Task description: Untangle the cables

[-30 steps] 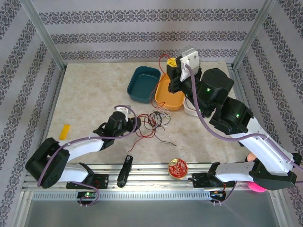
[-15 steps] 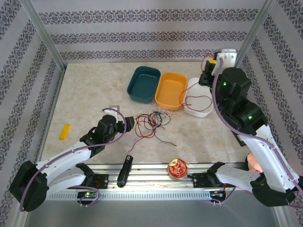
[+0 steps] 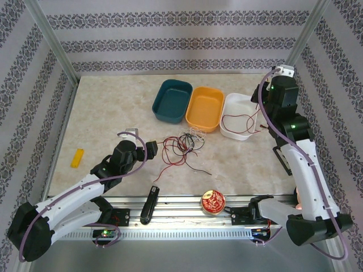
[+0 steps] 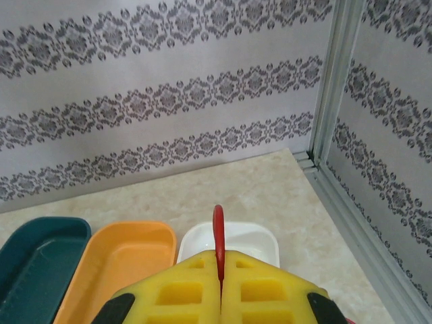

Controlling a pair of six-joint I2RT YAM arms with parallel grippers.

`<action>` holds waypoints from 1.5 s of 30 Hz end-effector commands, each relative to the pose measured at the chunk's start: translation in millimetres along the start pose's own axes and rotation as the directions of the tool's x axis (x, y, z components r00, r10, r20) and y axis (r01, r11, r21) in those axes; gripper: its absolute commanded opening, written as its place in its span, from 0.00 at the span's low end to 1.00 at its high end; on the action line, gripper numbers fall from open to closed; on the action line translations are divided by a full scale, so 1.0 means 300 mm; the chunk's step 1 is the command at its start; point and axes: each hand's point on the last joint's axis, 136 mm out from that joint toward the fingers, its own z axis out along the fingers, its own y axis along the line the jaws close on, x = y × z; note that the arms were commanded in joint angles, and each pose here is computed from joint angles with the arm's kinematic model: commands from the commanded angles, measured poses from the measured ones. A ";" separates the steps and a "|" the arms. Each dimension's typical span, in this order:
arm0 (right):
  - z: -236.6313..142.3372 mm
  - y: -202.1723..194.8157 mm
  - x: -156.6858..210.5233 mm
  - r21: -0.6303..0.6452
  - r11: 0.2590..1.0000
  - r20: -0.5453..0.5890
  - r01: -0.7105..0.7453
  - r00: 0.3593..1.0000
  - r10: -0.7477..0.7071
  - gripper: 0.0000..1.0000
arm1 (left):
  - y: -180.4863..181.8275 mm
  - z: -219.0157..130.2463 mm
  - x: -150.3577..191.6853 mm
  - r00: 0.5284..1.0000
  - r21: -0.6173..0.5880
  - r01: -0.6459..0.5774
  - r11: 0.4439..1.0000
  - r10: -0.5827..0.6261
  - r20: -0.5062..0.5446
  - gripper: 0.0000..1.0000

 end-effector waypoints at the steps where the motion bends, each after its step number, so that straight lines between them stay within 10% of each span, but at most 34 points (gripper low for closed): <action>1: 0.035 0.018 0.004 -0.034 0.999 -0.002 -0.026 1.000 0.025 0.00 | 0.015 -0.013 0.020 1.000 -0.019 -0.020 1.000 0.019 -0.011 0.99; 21: -0.166 -0.027 -0.228 -0.011 1.000 0.162 0.007 0.987 -0.005 0.00 | 0.033 -0.028 0.026 1.000 -0.031 -0.017 0.999 0.017 0.000 0.99; 45: 0.113 -0.008 0.026 0.037 0.998 -0.041 0.048 0.998 -0.046 0.00 | 0.051 -0.044 0.027 1.000 -0.040 -0.006 0.999 0.007 0.020 1.00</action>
